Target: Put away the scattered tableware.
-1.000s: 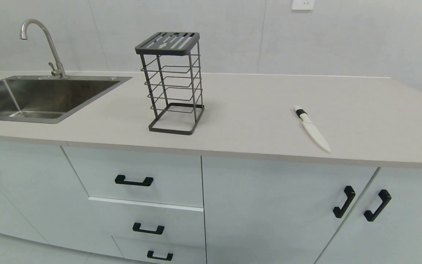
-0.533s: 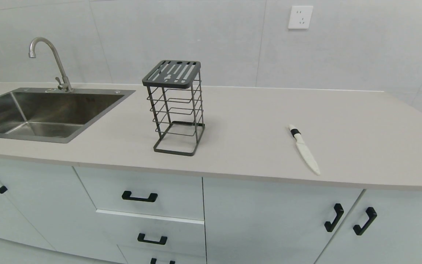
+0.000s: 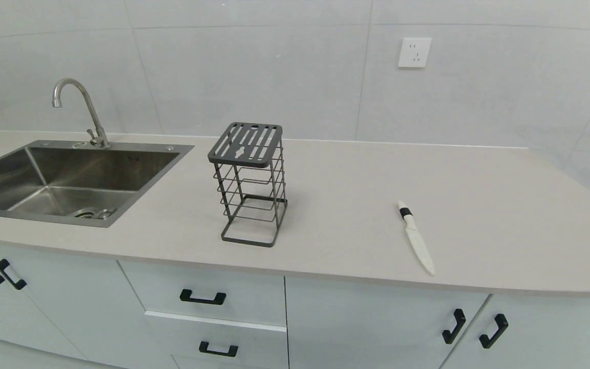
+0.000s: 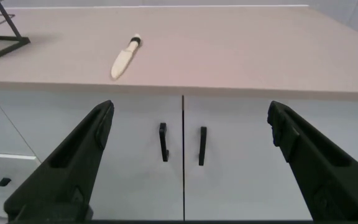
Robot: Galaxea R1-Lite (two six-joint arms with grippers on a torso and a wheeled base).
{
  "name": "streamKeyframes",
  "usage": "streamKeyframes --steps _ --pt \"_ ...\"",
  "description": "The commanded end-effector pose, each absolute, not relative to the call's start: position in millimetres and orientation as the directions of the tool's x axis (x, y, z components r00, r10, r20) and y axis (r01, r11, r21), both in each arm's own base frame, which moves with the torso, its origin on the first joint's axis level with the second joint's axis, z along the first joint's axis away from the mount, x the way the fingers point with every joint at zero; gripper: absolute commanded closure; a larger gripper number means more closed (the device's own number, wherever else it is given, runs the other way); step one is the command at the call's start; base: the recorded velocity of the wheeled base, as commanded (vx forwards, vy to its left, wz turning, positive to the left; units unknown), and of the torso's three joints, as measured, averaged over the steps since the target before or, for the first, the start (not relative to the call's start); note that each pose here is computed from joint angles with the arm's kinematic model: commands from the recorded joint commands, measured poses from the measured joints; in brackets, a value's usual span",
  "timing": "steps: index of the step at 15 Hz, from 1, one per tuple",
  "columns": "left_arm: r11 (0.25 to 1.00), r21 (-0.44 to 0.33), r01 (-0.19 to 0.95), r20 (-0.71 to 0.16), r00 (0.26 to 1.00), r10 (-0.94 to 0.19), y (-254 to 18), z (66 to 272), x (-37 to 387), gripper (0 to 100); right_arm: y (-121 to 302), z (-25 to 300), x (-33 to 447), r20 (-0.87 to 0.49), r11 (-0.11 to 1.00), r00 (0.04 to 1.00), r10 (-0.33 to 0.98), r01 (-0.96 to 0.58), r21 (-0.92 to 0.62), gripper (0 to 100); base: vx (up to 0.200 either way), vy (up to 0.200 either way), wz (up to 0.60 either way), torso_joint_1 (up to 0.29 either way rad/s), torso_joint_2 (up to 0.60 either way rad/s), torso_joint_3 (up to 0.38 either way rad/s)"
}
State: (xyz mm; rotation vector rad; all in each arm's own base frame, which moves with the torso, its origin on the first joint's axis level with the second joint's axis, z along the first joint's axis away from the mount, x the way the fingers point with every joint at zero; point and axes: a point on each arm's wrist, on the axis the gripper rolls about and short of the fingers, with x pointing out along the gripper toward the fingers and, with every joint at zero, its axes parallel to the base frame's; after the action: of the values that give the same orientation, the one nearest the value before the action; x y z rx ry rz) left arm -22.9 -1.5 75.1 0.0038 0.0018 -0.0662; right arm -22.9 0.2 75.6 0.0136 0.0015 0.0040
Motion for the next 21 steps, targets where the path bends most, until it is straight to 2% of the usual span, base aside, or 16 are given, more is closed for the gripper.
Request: streamKeyframes --steps 1,5,8,14,18,21 --pt "0.998 0.004 0.066 -0.003 0.998 -0.066 -1.5 75.2 -22.8 0 0.2 75.6 -22.8 -0.003 1.000 1.000 0.005 -0.005 0.014 0 0.000 0.000 0.00 0.261 -0.54 -0.261" --pt "0.998 0.003 0.064 -0.003 0.998 -0.064 -1.4 75.2 -22.8 0 0.2 75.6 -22.8 -0.003 1.000 1.000 0.005 -0.005 0.014 0 0.000 0.000 0.00 0.284 -0.56 -0.279" --pt "0.998 0.003 0.064 -0.003 0.998 -0.064 -1.4 75.2 -22.8 0 0.2 75.6 -22.8 -0.003 1.000 1.000 0.005 -0.005 0.014 0 0.000 0.000 -0.60 0.207 -0.42 -0.209" --pt "0.998 -0.003 0.061 -0.002 0.998 -0.061 -1.4 75.3 -22.8 0 0.2 75.6 -22.8 -0.003 1.000 1.000 0.005 -0.005 0.014 0 0.000 0.000 0.00 0.022 -0.03 -0.017" --pt "0.998 -0.003 0.058 -0.002 0.998 -0.058 -1.3 75.3 -22.8 0 0.2 75.6 -22.8 -0.003 1.000 1.000 0.006 -0.006 0.012 0 0.200 0.000 0.00 0.002 0.00 0.005" --pt "0.998 -0.003 0.058 -0.002 0.998 -0.058 -1.3 75.3 -22.8 0 0.2 75.6 -22.8 -0.003 1.000 1.000 0.005 -0.005 0.012 0 0.000 0.000 0.00 0.000 0.00 0.000"
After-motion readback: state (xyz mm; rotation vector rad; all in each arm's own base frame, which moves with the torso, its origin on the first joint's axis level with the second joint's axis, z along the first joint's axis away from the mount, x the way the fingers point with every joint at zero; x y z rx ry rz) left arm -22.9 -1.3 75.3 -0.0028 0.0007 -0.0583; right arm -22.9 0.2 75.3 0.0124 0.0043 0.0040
